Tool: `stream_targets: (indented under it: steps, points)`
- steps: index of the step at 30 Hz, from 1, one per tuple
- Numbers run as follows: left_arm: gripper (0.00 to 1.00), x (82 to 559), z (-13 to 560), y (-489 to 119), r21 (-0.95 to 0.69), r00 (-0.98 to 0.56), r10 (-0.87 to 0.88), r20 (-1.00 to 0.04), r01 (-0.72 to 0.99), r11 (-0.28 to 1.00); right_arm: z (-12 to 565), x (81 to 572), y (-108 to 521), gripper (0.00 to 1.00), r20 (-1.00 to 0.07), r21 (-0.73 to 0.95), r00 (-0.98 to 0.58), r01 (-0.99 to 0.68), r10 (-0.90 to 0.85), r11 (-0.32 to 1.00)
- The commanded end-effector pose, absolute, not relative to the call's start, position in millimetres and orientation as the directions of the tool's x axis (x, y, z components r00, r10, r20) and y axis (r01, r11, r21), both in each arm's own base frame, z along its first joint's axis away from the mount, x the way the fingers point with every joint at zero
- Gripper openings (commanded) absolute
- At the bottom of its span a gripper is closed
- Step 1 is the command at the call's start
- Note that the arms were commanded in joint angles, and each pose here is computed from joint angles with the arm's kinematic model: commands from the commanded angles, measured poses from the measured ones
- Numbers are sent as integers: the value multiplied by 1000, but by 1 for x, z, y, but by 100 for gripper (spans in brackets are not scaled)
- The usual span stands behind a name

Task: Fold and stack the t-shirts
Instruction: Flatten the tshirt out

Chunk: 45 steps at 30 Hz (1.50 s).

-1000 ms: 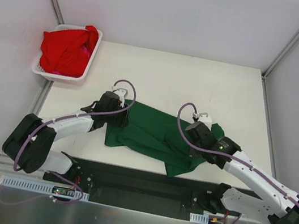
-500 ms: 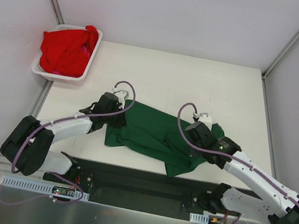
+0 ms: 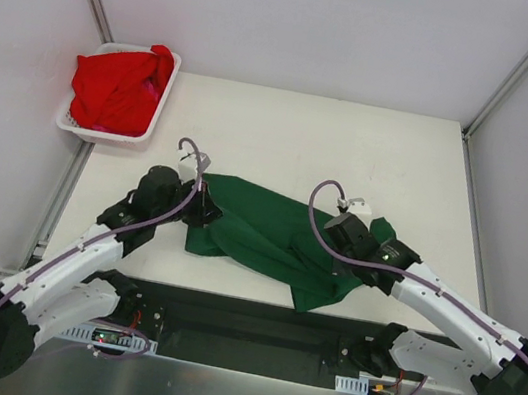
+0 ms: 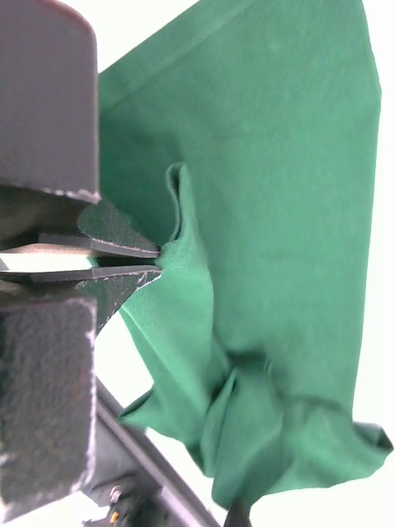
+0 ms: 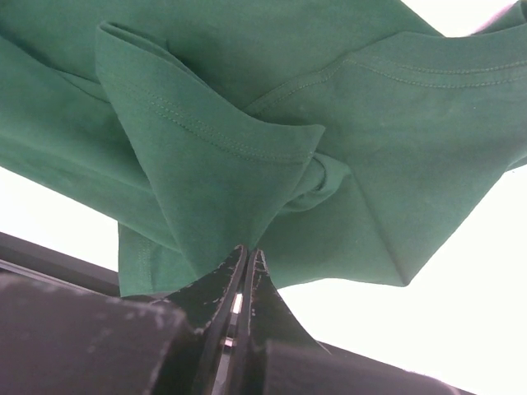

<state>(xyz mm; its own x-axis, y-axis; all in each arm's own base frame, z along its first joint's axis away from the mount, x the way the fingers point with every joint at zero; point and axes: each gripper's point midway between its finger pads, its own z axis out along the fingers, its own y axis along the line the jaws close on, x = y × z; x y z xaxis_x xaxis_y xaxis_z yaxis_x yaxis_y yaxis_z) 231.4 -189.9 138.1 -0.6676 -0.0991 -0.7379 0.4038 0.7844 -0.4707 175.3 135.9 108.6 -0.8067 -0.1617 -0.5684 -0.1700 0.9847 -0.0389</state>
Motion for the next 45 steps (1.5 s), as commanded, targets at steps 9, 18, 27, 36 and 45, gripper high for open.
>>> stream_targets:
  steps: [9, 18, 27, 36, 45]
  points:
    - [0, 120, 118, -205, -773, -906, -148, -396, 242, 586, 110, 183, 147, 1, -573, -28, -803, -178, -162, 984]
    - [13, 74, 82, -211, -813, -985, -113, -132, 42, 581, 112, 186, 151, 1, -574, -25, -802, -184, -165, 983]
    - [88, 73, 89, -221, -771, -980, -46, -193, 122, 625, 114, 187, 154, 1, -577, -16, -800, -188, -163, 982]
    - [88, 105, 119, -211, -722, -915, -151, -374, 185, 667, 116, 185, 155, 1, -580, -5, -799, -191, -159, 982]
    - [84, 115, 101, -176, -589, -892, -224, -393, 57, 806, 117, 186, 158, 1, -581, 4, -798, -198, -159, 980]
